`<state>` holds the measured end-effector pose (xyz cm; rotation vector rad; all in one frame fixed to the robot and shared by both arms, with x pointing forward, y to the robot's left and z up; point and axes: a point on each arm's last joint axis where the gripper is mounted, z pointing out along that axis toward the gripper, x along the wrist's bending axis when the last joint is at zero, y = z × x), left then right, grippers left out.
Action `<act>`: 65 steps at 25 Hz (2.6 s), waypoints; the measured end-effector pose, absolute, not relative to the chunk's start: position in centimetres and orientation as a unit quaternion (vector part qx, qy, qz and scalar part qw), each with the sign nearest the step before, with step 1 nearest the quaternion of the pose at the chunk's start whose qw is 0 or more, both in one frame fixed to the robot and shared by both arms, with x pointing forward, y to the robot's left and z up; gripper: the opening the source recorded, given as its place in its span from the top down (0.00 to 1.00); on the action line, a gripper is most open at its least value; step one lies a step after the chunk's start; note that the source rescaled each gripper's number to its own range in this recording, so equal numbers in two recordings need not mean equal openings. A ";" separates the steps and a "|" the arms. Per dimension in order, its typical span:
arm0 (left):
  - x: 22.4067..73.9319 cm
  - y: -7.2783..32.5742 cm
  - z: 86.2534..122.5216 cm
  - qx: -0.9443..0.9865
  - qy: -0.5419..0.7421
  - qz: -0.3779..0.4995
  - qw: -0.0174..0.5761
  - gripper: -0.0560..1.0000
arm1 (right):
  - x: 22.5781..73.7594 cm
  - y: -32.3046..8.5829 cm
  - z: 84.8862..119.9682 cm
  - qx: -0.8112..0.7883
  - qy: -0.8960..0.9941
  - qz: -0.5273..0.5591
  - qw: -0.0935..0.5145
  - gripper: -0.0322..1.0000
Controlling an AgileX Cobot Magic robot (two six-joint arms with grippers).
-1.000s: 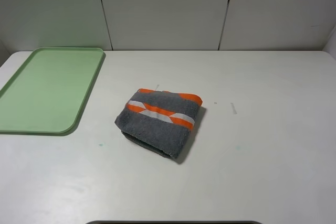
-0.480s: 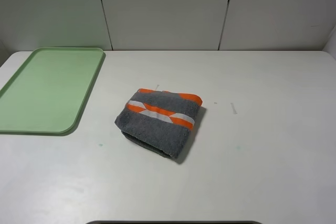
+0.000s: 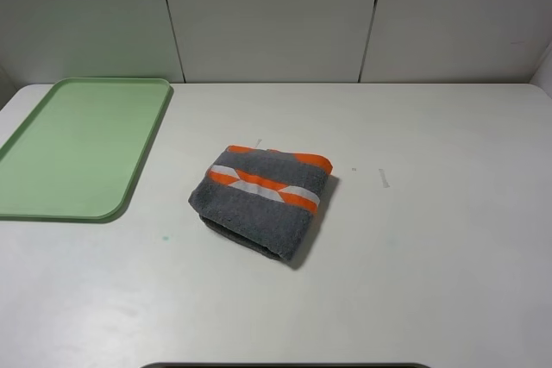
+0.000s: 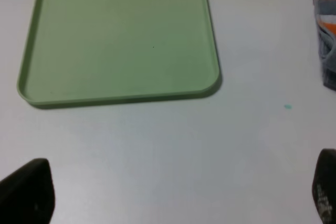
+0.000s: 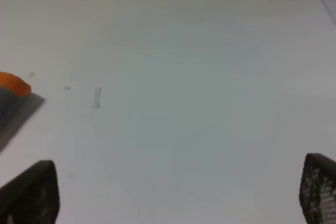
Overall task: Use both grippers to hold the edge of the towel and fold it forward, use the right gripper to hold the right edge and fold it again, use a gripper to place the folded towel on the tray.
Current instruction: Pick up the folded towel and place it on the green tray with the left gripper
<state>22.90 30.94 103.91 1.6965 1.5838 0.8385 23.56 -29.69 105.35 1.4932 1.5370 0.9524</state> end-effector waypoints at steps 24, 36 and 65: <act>22.9 30.9 103.9 0.649 0.606 0.320 0.330 0.01 | 23.6 -29.8 105.4 0.591 0.600 0.372 0.390 0.00; 29.0 29.8 105.9 0.704 0.601 0.265 0.270 0.02 | 23.6 -29.8 105.3 0.591 0.600 0.372 0.390 0.00; 46.8 20.4 96.9 0.756 0.596 0.060 0.264 0.02 | 23.6 -29.8 105.4 0.591 0.600 0.372 0.390 0.00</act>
